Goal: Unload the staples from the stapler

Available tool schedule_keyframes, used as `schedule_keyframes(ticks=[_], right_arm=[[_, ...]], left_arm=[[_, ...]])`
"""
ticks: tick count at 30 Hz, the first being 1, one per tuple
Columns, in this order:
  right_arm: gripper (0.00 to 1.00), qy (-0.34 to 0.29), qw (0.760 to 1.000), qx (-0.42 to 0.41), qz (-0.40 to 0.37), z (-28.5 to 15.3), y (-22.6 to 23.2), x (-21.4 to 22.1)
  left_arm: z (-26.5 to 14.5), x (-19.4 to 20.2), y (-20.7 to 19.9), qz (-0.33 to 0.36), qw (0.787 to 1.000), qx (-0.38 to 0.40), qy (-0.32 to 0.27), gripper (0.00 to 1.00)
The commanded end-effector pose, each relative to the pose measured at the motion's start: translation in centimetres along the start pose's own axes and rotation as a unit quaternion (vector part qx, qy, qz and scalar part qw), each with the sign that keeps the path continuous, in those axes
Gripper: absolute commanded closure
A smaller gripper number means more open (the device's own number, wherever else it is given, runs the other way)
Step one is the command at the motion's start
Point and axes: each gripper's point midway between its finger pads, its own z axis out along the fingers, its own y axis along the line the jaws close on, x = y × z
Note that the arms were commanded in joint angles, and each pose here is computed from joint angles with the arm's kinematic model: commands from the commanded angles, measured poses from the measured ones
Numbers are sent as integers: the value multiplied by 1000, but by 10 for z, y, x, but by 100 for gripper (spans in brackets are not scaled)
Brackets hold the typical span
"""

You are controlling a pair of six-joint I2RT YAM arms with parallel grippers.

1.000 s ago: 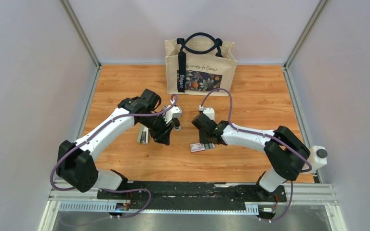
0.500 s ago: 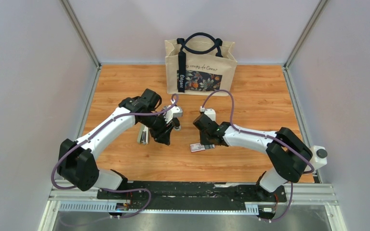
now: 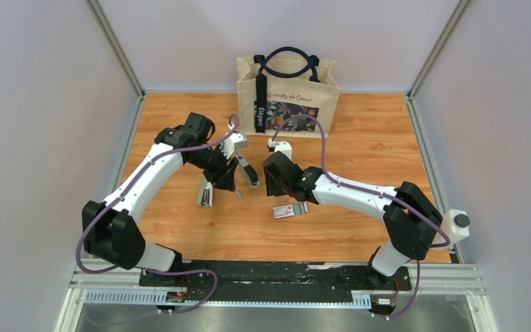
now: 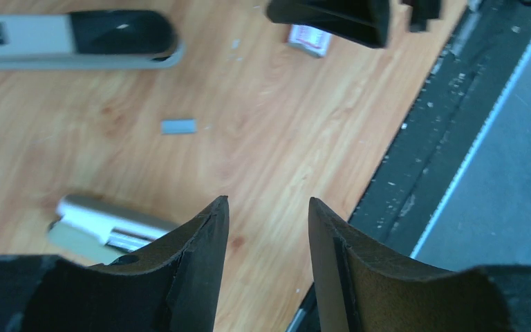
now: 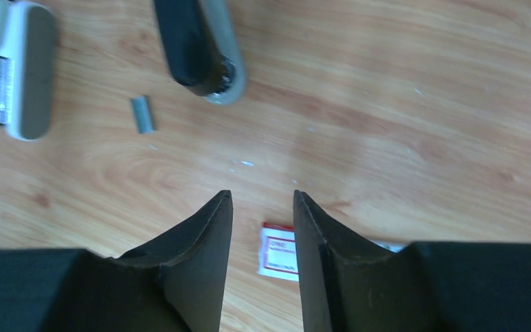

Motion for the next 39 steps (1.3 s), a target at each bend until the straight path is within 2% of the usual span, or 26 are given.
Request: schedule_keyframes(ticks=[1,3,4,6,8,9,10,11,13,15,19,20,21,24,25,28,30,39], right_arm=[[60,-25,999,-26,-16,2,24,-17],[61,-35,999,-20,-2,-2,16,-14],[61,-38,999,-17,0,-4,12,-12],[61,-48,999,-7,4,-13,-4,-5],[60,-67,998,-1,14,-26,-17,-10],[59,-62,998,7,14,-26,-29,1],[58,-67,997,7,21,-29,-34,2],[58,-86,996,5,35,-39,-40,-5],[57,-87,995,10,50,-41,-55,6],[55,-112,991,2,72,-50,-63,1],[54,-119,988,-2,99,-52,-78,15],[54,-124,987,-5,106,-54,-79,14],[54,-126,986,-10,108,-54,-79,15],[54,-126,985,-15,113,-55,-82,16],[54,-126,985,-15,116,-55,-85,16],[54,-128,983,-25,128,-55,-90,18],[54,-130,982,-38,134,-56,-90,20],[56,-122,981,-61,139,-50,-89,22]], left_arm=[[-10,8,23,35,998,-47,24,44],[-4,24,35,79,990,-90,72,44],[-1,27,42,121,984,-98,90,44],[5,39,54,164,970,-111,142,44],[10,46,65,234,951,-100,177,44],[11,47,68,266,941,-96,183,44],[13,44,71,298,932,-97,180,43],[14,48,72,349,914,-89,185,43],[17,42,75,397,895,-99,179,38],[20,42,80,436,872,-110,195,36],[29,32,89,492,838,-112,209,35],[34,33,89,503,832,-102,210,35],[38,31,87,536,812,-88,213,35],[53,33,75,588,783,-44,195,36],[56,35,72,617,761,-25,197,36],[70,47,59,657,728,25,193,37],[80,54,53,665,720,48,193,37],[111,55,54,663,714,79,211,44]])
